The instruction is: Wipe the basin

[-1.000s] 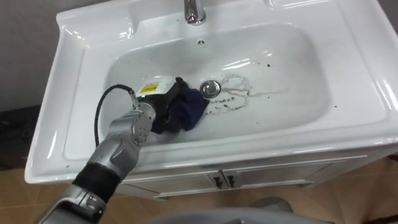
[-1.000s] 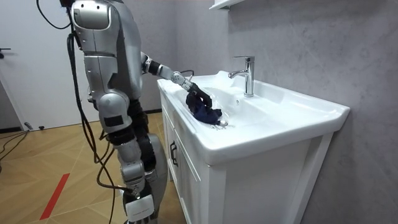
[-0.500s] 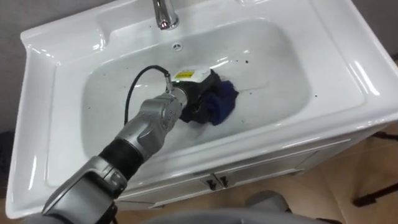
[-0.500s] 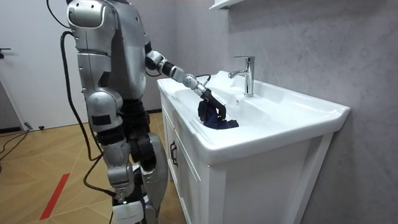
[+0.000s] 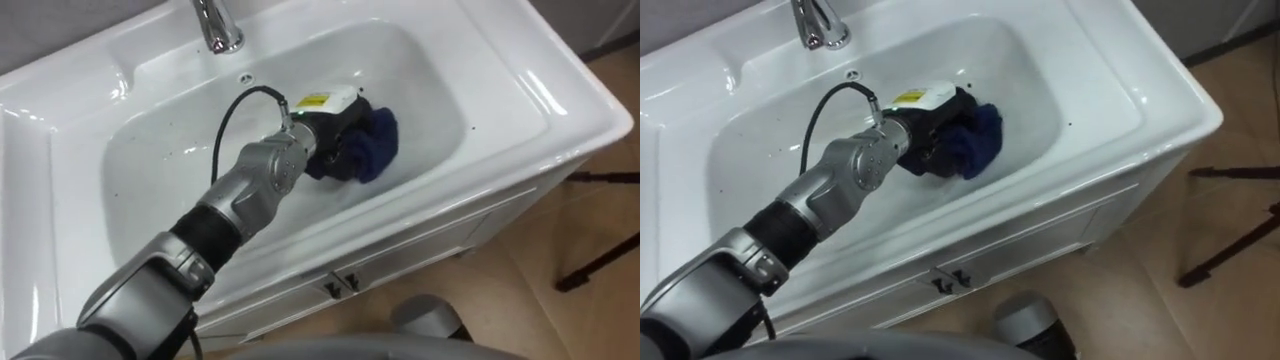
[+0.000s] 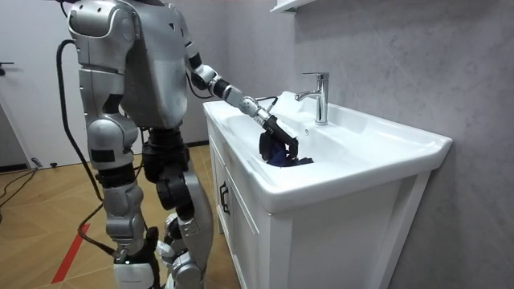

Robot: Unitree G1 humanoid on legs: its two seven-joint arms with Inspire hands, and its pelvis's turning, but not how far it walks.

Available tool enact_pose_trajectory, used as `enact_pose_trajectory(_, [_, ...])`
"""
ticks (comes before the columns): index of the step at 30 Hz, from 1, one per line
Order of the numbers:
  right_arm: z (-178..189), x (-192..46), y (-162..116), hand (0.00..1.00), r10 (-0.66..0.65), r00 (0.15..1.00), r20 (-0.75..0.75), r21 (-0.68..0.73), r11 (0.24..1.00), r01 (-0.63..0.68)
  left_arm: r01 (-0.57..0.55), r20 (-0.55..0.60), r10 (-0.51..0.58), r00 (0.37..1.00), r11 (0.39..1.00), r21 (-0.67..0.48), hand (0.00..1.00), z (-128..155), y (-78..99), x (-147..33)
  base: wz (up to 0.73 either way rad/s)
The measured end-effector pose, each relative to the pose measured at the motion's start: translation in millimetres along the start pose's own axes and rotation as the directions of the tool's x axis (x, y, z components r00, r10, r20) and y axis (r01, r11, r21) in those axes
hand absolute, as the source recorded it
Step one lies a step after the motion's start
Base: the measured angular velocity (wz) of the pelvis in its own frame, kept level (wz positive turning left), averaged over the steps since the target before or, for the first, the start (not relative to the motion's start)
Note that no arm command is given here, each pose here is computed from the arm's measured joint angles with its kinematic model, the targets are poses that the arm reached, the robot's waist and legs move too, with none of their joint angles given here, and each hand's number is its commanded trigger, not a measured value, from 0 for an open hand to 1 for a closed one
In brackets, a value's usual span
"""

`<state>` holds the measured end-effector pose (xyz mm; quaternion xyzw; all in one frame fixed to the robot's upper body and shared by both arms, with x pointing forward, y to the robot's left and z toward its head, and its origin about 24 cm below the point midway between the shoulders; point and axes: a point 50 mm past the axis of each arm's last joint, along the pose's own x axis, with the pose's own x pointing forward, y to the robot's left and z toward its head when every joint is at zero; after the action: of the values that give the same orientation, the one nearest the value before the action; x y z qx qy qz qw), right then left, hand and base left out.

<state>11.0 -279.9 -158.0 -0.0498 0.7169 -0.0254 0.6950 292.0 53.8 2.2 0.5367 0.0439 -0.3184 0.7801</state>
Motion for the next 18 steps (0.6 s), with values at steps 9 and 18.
enact_pose_trajectory(9, [-12.1,0.4,1.1,0.0,0.001,0.999,-0.048,-0.01,1.0,-0.002,-0.035,-0.006,0.035,0.999,0.999,-0.015,1.0,-0.7,3.4,0.5,-0.09])
enact_pose_trajectory(18, [-9.5,-1.2,-5.3,0.0,-0.024,0.998,-0.059,-0.07,0.997,0.02,-0.071,-0.023,0.071,0.997,0.997,0.002,1.0,-5.4,1.2,0.2,-0.06])
